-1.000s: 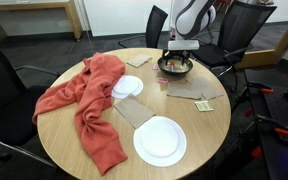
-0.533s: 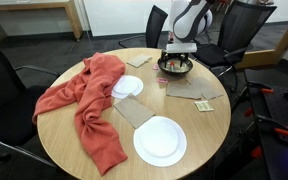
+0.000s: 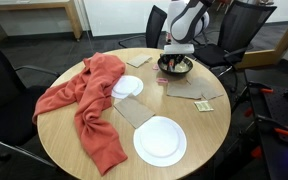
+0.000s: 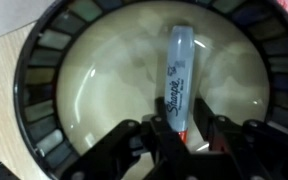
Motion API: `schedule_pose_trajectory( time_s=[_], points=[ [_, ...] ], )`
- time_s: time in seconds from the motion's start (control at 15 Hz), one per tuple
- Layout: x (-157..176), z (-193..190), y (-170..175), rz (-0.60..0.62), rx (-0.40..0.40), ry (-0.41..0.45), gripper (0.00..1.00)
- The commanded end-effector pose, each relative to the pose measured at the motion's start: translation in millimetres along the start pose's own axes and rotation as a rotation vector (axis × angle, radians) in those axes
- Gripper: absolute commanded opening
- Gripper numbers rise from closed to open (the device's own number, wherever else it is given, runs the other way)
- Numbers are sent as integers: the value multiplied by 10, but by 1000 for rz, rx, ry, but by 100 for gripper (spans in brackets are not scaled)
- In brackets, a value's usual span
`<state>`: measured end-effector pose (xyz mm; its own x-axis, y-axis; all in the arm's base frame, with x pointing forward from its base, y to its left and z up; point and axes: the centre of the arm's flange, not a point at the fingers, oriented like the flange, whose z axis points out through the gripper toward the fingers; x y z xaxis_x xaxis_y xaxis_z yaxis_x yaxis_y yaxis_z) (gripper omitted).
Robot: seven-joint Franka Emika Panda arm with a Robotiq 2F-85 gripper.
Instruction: Remove the marker from the bowl and put it on the table.
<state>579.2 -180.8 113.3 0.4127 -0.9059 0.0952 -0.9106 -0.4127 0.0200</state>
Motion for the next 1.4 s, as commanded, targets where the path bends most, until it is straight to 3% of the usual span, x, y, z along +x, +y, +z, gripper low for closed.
schedule_pose_trajectory(
  time_s=[0.0,0.07,0.13,0.8,1.33],
  points=[
    [31,-94,-45,39,13,6,5],
    [39,-156,-15,44,18,5,1],
    [40,-208,7,46,24,4,6],
    [-68,-1176,196,53,142,69,6],
    [-807,-1636,58,-143,170,82,6]
  ],
)
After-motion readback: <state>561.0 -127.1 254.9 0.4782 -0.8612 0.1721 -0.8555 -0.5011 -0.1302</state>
